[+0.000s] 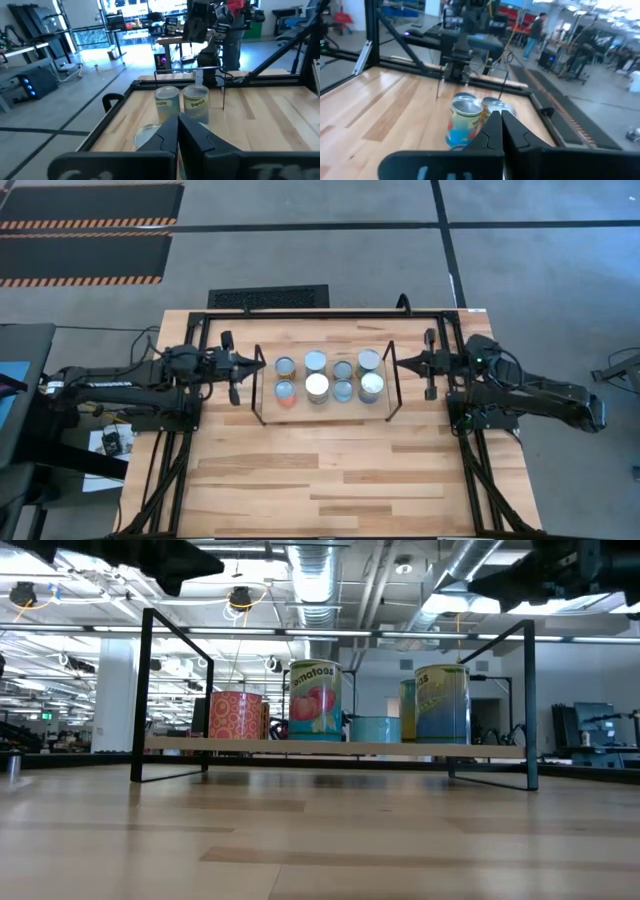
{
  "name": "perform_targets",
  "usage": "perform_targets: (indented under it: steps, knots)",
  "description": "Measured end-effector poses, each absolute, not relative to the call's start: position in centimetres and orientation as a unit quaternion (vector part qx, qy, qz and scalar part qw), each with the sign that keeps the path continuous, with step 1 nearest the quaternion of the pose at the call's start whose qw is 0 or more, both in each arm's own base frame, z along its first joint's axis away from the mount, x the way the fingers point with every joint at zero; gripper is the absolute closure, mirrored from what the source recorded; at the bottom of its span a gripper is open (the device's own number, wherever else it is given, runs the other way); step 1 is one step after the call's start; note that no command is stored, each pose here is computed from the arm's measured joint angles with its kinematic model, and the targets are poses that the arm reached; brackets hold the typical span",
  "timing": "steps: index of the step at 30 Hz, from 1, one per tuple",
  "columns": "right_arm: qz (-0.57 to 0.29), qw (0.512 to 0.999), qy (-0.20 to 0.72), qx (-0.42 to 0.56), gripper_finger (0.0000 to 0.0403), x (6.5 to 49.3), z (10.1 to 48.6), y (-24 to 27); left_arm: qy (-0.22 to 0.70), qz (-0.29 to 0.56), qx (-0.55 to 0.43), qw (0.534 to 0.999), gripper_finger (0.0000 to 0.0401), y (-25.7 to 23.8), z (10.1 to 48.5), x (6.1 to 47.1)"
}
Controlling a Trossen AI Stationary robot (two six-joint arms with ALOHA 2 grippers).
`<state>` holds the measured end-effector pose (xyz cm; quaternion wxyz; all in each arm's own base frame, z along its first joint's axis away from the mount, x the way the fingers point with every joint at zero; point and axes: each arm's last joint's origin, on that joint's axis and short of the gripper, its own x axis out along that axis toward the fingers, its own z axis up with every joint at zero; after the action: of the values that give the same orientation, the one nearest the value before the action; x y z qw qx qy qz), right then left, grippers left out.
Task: Pick and place cans onto a shelf
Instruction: Return to Home Position
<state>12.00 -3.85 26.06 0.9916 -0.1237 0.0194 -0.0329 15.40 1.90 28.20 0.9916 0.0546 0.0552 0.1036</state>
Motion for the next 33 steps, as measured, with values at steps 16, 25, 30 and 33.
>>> perform_targets:
  steps: [16,25,30,33]
  knots:
    - [-0.082,0.99,-0.035,-0.114,0.04,9.0,22.8,-3.6,0.007,0.129,0.066,0.989,0.0401,3.2,24.8,12.9]
    - [-0.091,0.991,-0.022,-0.094,0.04,9.0,21.3,-3.8,-0.027,0.152,0.054,0.987,0.0401,3.1,22.7,10.7]
    - [-0.091,0.991,-0.026,-0.092,0.04,8.7,21.2,-3.6,-0.031,0.154,0.046,0.987,0.0401,3.1,21.1,10.2]
    - [-0.091,0.991,-0.027,-0.092,0.04,8.4,21.1,-3.5,-0.032,0.154,0.046,0.987,0.0401,3.0,20.3,10.0]
